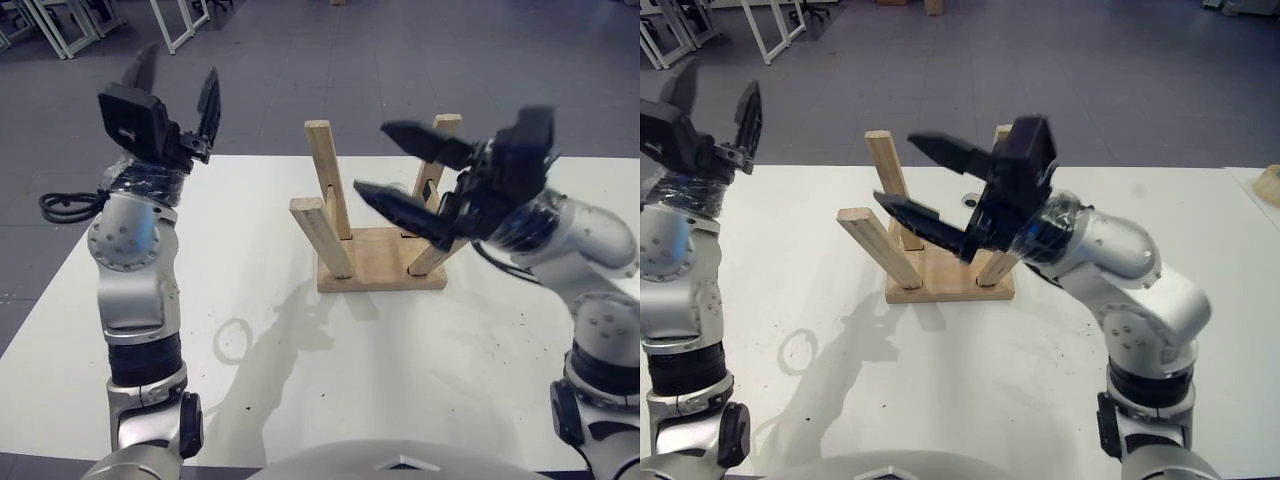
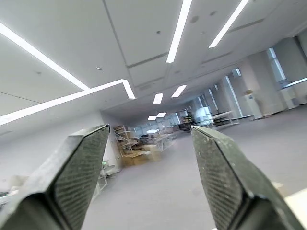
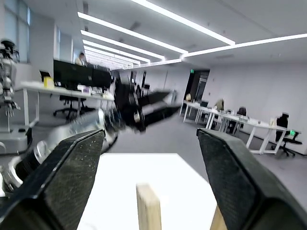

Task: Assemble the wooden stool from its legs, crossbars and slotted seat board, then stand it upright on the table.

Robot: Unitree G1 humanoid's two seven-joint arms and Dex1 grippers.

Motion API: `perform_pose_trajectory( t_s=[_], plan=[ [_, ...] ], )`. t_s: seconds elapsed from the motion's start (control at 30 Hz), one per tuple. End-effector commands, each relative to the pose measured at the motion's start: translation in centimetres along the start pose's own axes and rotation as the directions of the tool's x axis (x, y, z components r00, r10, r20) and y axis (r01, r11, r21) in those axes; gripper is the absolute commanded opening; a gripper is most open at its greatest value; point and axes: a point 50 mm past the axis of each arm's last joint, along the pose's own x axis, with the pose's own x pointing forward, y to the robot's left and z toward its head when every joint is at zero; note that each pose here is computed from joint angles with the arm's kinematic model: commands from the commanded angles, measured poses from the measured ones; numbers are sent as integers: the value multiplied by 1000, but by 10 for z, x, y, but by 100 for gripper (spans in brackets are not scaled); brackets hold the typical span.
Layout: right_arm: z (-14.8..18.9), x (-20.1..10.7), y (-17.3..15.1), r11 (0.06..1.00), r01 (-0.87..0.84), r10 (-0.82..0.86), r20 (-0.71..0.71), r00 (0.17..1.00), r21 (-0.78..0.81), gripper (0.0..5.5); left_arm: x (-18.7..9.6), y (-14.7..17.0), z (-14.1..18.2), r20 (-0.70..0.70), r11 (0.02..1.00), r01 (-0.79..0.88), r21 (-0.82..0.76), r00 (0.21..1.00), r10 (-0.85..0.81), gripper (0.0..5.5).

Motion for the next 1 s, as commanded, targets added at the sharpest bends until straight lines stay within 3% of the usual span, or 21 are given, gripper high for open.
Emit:
perform_pose_trajectory(
  t_s=[0.03,0.1,0.2,0.3,0.37,0.73,1.0],
  plan=[
    [31,1,-15,999,40,-41,63,997,9,353,8,9,10,7,974,172,-144,985,-173,314],
    [38,-12,-36,994,108,-107,22,994,-12,353,9,8,22,25,916,319,-242,946,-322,314],
    [37,-40,-58,989,138,-142,-91,986,-50,353,-5,-10,37,44,724,577,-379,793,-608,314],
    [34,-68,-70,997,70,-66,-175,982,17,353,-18,-19,42,74,552,671,-495,665,-743,314],
    [28,-80,-75,996,18,1,-207,978,86,353,-20,-23,42,91,489,687,-538,624,-776,314],
    [-38,-120,-104,953,-79,202,-419,885,292,353,-26,-31,-1,5,426,652,-628,551,-835,314],
    [-67,-122,-114,924,-113,291,-477,829,366,353,-26,-38,-26,-13,372,638,-674,494,-869,314]
  ],
)
